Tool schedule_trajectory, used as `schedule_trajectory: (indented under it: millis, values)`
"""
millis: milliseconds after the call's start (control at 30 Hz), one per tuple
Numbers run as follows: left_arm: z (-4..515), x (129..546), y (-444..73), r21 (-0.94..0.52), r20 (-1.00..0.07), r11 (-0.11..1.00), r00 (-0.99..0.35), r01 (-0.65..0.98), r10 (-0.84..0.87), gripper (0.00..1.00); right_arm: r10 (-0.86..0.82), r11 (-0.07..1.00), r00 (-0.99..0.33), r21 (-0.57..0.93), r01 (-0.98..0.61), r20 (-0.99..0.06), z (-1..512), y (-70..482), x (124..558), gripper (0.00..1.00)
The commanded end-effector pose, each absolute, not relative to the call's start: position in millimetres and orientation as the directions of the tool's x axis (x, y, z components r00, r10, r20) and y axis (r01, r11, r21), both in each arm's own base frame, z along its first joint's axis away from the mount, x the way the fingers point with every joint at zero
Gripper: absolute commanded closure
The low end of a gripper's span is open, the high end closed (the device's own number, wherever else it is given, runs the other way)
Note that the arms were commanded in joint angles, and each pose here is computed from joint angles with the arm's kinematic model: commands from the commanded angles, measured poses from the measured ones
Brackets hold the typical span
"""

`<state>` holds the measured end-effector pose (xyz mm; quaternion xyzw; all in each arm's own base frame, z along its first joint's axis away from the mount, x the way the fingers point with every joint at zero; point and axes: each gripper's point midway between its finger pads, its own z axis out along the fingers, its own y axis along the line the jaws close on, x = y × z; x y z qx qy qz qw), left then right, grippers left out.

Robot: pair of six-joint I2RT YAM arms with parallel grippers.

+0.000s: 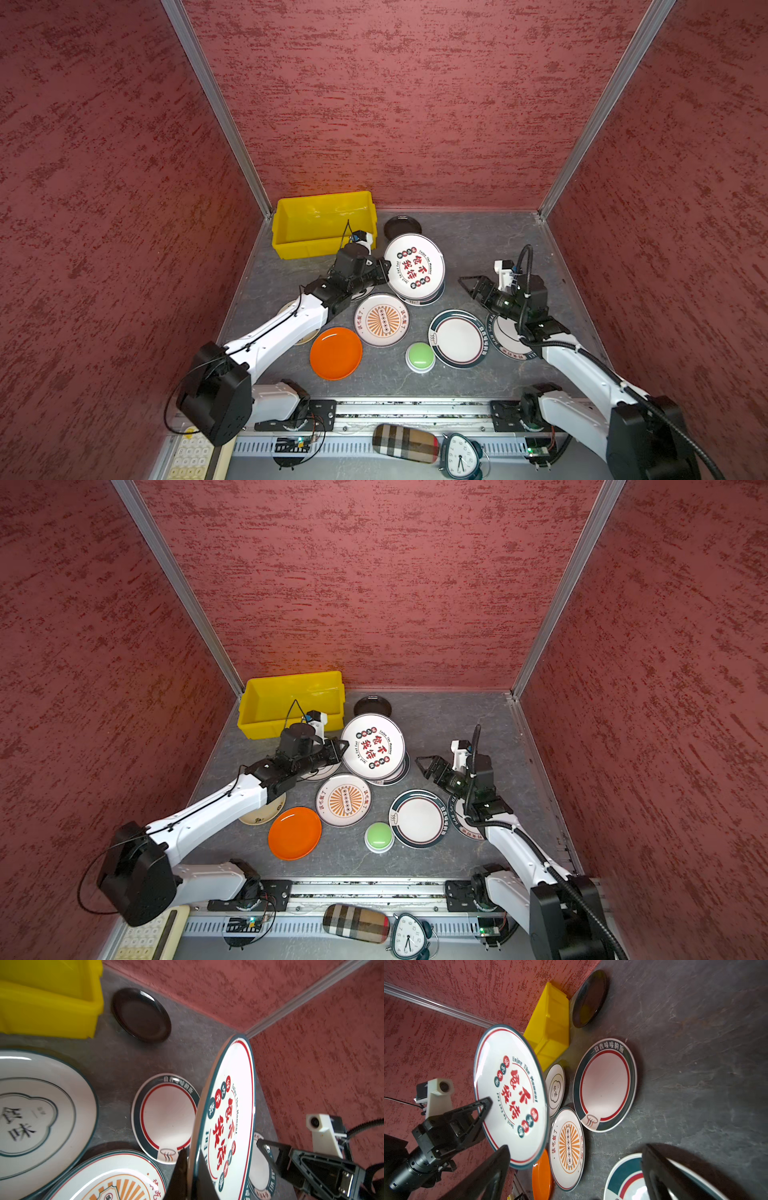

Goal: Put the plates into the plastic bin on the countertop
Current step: 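Grip the plate rim with the left gripper while the right gripper releases and withdraws, then carry the plate with the left gripper into the yellow bin and release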

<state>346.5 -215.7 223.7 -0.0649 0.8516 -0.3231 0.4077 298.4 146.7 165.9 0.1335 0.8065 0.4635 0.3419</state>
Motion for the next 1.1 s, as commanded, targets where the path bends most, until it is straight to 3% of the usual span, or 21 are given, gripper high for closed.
schedule_trajectory:
  millis: [0,267,533,767,1067]
  values:
    - [255.1,359.2,-176.5,-0.589,-0.700,0.802,-0.554,0.094,-0.449,1.00,0.525,0.552,-0.715,0.824,-0.126,-0.461,172.1,145.1,296.3,0.01]
    - [282.7,391.4,-85.3,-0.536,-0.762,0.836,-0.360,-0.115,-0.538,1.00,0.516,0.566,-0.701,0.810,-0.153,-0.493,189.1,142.5,287.7,0.01]
    - [296.5,453.8,-11.6,-0.506,-0.758,0.803,-0.282,-0.316,-0.589,1.00,0.485,0.578,-0.719,0.800,-0.163,-0.498,195.8,143.6,277.9,0.01]
    - [254.3,486.3,40.8,-0.493,-0.689,0.732,-0.302,-0.470,-0.658,1.00,0.463,0.658,-0.713,0.743,-0.121,-0.527,189.0,132.3,278.8,0.01]
    - [209.1,519.8,73.7,-0.499,-0.634,0.693,-0.327,-0.520,-0.701,1.00,0.448,0.680,-0.720,0.725,-0.110,-0.529,187.3,133.4,295.3,0.01]
